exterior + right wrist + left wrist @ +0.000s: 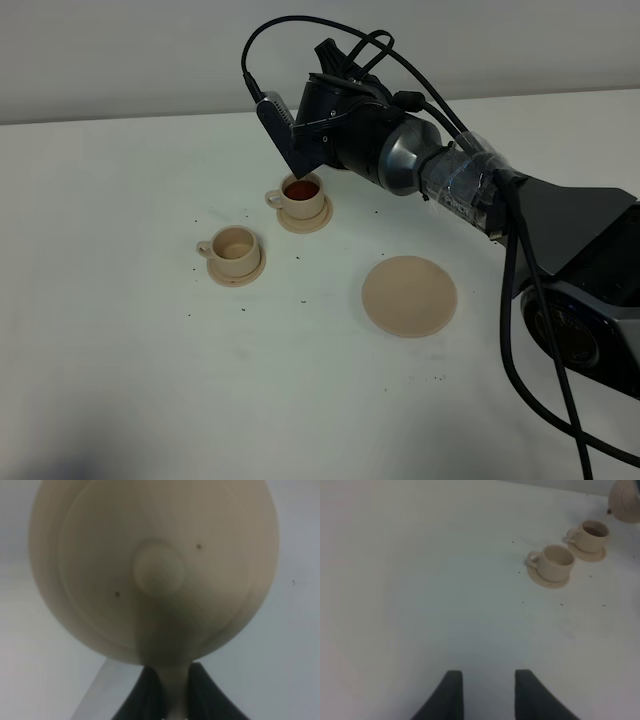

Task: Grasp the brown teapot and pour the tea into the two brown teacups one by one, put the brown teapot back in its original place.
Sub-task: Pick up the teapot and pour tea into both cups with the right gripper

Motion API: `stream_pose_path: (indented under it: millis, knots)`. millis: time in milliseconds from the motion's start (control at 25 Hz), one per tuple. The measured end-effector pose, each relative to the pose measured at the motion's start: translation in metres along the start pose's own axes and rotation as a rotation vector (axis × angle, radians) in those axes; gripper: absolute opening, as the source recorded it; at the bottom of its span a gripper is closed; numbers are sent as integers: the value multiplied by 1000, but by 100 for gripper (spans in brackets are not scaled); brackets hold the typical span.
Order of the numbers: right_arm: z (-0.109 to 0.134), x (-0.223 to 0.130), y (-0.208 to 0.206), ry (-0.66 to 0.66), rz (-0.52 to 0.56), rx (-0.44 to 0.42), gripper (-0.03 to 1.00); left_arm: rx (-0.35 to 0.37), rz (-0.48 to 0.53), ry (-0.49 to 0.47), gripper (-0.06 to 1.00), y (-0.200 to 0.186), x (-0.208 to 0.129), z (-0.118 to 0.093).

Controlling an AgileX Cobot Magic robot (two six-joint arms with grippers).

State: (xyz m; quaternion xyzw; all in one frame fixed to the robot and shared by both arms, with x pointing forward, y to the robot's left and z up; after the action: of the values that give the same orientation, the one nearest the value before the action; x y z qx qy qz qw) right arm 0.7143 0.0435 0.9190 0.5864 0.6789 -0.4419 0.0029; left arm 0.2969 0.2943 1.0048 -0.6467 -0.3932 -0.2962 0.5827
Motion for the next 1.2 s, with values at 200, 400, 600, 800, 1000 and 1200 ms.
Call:
stream_pose_path:
  millis: [200, 400, 600, 800, 1000, 1200]
  knots:
    - [0, 0, 0, 3, -3, 2, 11, 0, 0, 0, 28, 0, 0, 0]
    - [0, 0, 0, 2, -3, 2, 11, 0, 0, 0, 28, 0, 0, 0]
    - [0, 1, 0, 1, -3, 2, 11, 0, 0, 0, 28, 0, 0, 0]
    - [0, 2, -1, -11, -5, 0, 11, 0, 0, 0, 28, 0, 0, 0]
    - [-1, 5, -3, -21, -9, -4, 11, 0, 0, 0, 28, 0, 0, 0]
    - [-1, 5, -3, -22, -9, -5, 11, 0, 0, 0, 28, 0, 0, 0]
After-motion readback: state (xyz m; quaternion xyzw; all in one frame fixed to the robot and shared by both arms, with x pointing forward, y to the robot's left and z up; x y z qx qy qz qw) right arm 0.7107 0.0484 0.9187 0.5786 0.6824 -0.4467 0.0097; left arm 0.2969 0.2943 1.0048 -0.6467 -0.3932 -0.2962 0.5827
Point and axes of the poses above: a point on each arm's last joint axis where the gripper is mounted, y pointing out along that axis toward the gripper, z along the wrist's bending axis when the last joint is at zero, x = y × z, the point moved 8 cm from there along y, pointing out along that axis toward the gripper, and after that the axes turned 2 degrees about -y, right-handed, at the moved point
